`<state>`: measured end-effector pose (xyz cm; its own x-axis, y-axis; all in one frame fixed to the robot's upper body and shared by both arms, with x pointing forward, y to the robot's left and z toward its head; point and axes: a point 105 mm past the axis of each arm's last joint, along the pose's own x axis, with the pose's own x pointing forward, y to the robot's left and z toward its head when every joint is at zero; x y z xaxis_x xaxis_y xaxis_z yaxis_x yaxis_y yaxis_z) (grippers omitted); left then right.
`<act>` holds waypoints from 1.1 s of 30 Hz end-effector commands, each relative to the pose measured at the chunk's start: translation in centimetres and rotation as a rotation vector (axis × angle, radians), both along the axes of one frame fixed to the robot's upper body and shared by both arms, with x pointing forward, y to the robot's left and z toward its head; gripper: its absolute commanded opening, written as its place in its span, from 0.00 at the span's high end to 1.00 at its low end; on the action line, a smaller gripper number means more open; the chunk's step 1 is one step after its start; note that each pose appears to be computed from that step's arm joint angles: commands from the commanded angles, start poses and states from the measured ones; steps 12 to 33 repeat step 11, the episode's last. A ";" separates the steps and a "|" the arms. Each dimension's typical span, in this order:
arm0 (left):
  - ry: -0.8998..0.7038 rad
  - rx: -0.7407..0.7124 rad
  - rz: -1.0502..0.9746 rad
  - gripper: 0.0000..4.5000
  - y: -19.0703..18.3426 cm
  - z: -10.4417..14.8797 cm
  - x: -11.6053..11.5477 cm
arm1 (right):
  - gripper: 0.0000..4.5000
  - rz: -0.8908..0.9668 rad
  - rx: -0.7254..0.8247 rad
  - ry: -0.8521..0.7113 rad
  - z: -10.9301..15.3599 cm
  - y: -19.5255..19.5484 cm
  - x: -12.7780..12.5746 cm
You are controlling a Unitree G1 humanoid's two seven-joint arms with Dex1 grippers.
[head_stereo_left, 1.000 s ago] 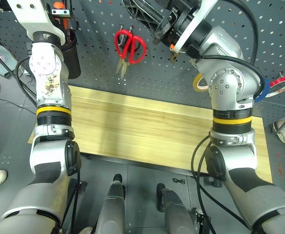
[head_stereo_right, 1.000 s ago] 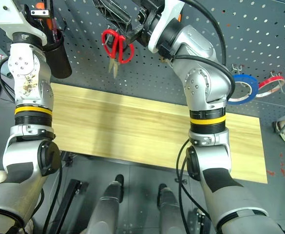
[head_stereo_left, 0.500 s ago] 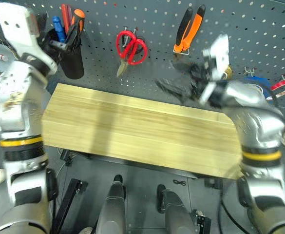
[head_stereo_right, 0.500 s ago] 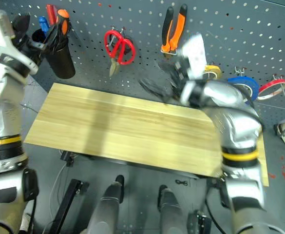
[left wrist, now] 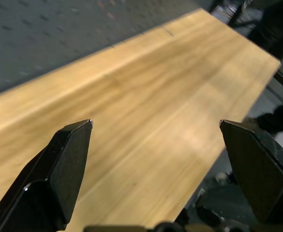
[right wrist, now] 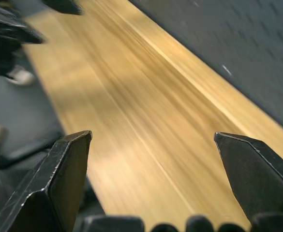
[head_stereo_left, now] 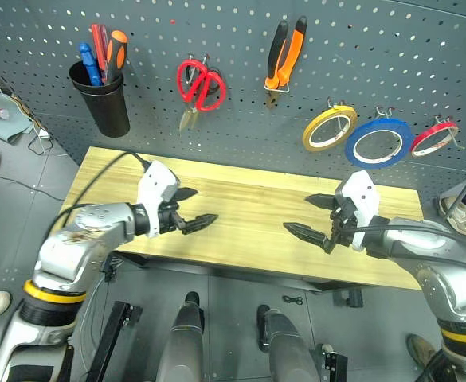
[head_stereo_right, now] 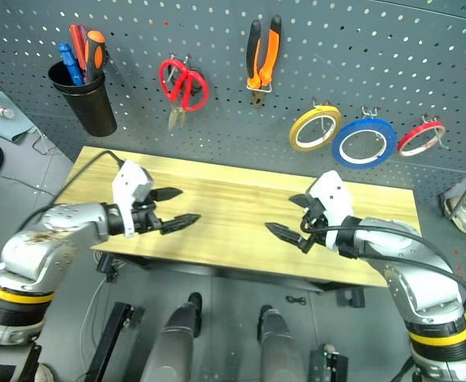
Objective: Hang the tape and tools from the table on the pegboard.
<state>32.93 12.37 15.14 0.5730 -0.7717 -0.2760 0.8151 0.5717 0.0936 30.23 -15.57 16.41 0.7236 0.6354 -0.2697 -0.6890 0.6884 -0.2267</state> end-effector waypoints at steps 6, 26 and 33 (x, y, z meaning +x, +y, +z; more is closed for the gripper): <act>-0.021 0.055 -0.040 0.00 -0.5 -3.4 1.2 | 0.00 -0.174 -0.017 -0.012 -3.0 -2.1 0.8; -0.044 0.047 -0.059 0.00 -0.5 -3.0 1.4 | 0.00 -0.185 -0.011 -0.021 -3.1 -2.3 0.9; -0.044 0.047 -0.059 0.00 -0.5 -3.0 1.4 | 0.00 -0.185 -0.011 -0.021 -3.1 -2.3 0.9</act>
